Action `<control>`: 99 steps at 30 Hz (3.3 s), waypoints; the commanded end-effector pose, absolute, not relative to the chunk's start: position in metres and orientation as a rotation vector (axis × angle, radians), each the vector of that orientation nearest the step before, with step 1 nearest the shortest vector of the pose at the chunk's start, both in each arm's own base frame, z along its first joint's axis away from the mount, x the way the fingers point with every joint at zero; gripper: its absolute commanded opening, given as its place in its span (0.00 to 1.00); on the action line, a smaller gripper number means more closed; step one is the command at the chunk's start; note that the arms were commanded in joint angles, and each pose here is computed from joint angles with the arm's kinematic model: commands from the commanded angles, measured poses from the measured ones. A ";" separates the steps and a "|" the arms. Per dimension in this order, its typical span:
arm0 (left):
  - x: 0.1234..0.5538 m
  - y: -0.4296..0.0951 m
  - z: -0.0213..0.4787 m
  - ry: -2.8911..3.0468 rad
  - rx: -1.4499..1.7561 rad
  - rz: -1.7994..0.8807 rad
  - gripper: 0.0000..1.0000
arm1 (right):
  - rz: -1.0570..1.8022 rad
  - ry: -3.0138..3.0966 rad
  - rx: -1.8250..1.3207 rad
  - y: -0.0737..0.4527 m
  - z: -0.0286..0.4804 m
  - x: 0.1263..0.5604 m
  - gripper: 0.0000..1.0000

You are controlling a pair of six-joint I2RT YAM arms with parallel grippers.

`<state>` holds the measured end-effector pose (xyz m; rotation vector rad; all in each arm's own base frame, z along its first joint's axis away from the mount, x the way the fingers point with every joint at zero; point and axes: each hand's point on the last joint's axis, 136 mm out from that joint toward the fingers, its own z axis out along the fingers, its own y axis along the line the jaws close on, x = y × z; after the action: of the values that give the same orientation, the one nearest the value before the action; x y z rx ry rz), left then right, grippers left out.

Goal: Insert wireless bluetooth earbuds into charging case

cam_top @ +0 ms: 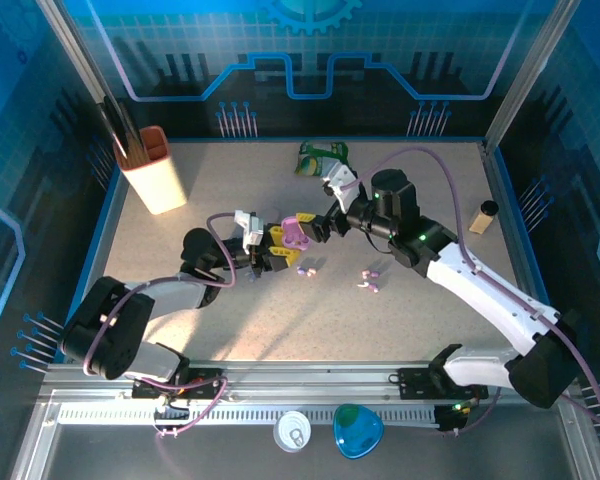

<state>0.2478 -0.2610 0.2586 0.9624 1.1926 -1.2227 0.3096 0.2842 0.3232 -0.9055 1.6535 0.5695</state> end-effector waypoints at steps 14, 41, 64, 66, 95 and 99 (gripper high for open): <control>0.241 -0.255 0.276 1.157 0.967 -1.119 0.34 | 0.874 1.559 -0.738 0.253 0.357 0.286 1.00; 0.244 -0.262 0.272 1.173 0.997 -1.069 0.34 | 0.758 2.297 0.039 0.127 0.148 0.293 1.00; 0.241 -0.260 0.275 1.174 0.994 -1.022 0.34 | 0.917 2.714 0.147 0.151 0.048 0.264 0.92; 0.241 -0.259 0.275 1.168 0.992 -1.020 0.34 | 0.915 2.729 0.136 0.155 0.045 0.260 0.93; 0.243 -0.262 0.270 1.187 0.990 -1.055 0.34 | 0.719 2.748 0.207 0.146 0.047 0.224 0.90; 0.243 -0.262 0.270 1.189 0.992 -1.064 0.34 | 0.757 2.730 0.231 0.143 0.049 0.235 0.86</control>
<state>0.2481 -0.2600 0.2685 0.9666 1.2210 -1.0478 0.2254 0.1477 0.0439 0.2229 2.7401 0.7680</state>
